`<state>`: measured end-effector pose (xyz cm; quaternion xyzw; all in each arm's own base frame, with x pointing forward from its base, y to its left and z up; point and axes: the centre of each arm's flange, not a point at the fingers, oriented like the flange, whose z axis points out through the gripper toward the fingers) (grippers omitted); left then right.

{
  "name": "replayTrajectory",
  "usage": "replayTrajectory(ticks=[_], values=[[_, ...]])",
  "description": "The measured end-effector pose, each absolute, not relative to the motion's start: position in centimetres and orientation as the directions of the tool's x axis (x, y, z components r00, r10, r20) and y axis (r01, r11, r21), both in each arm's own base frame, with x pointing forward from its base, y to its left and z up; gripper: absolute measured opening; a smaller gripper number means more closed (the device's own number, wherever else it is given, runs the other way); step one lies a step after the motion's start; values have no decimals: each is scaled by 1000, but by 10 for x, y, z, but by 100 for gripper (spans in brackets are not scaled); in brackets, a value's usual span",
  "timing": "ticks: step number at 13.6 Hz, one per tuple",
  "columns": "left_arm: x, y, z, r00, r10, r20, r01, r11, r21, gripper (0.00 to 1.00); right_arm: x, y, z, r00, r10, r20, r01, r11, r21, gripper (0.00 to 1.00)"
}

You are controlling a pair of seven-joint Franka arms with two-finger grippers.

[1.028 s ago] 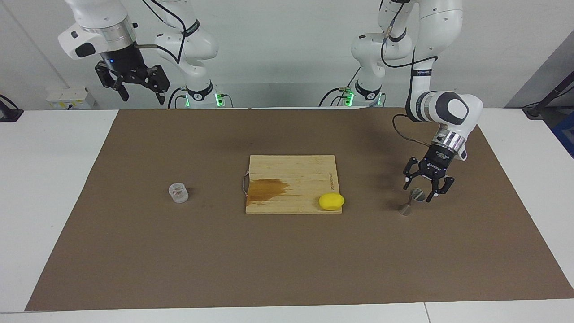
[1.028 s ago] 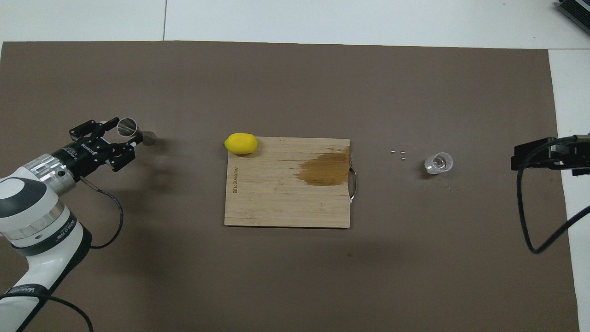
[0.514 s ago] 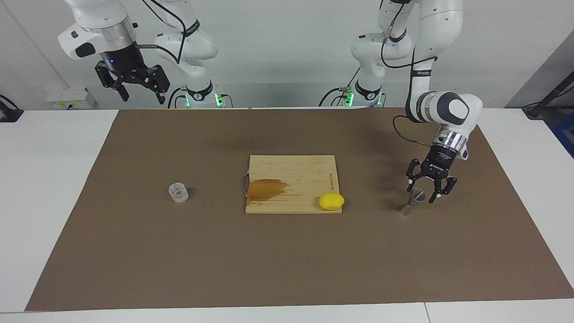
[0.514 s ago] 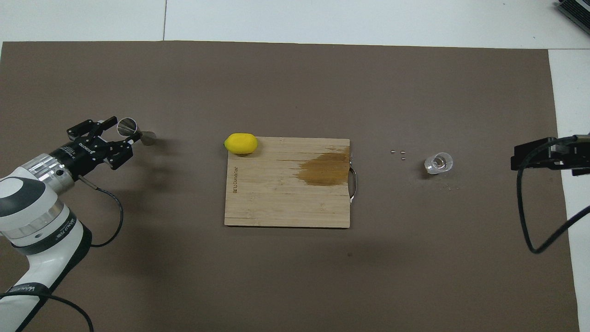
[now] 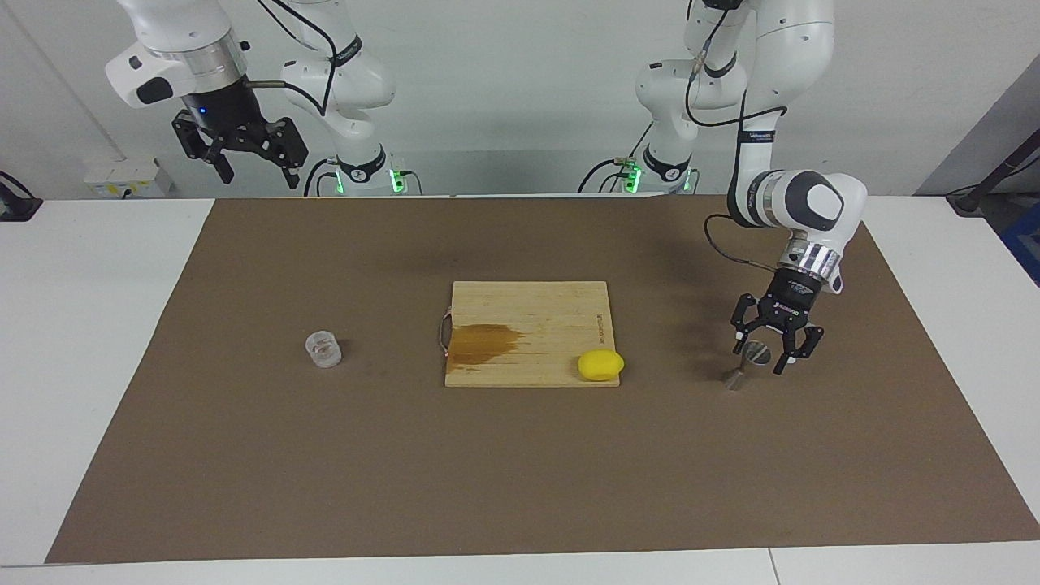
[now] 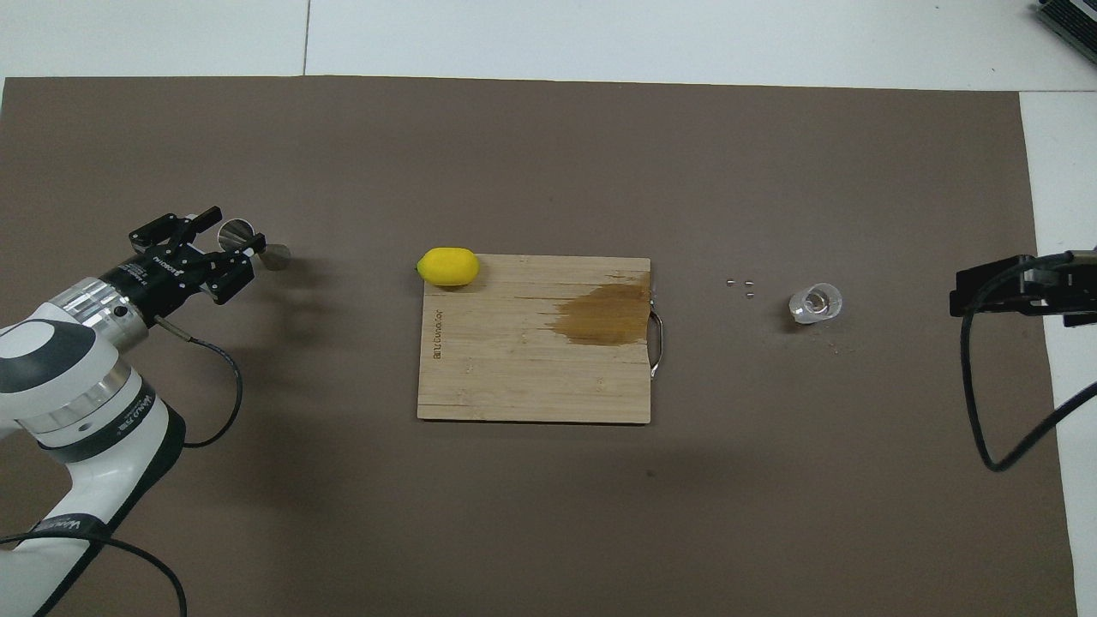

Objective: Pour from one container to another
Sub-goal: 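Close the left gripper around the steel cup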

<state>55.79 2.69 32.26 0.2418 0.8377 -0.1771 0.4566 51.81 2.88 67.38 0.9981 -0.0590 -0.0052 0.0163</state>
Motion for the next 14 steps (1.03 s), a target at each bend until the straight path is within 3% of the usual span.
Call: replayTrajectory(ticks=[7, 10, 14], values=[[558, 31, 322, -469, 239, -850, 560, 825, -76, 75, 518, 29, 674, 993, -118, -9, -118, -993, 33, 100], [558, 30, 322, -466, 243, -851, 562, 824, -73, 51, 518, 29, 674, 993, -118, -9, -118, -993, 33, 100], [559, 27, 324, -443, 271, -854, 582, 812, -44, 51, 518, 29, 674, 993, -118, -9, -118, -993, 33, 100]])
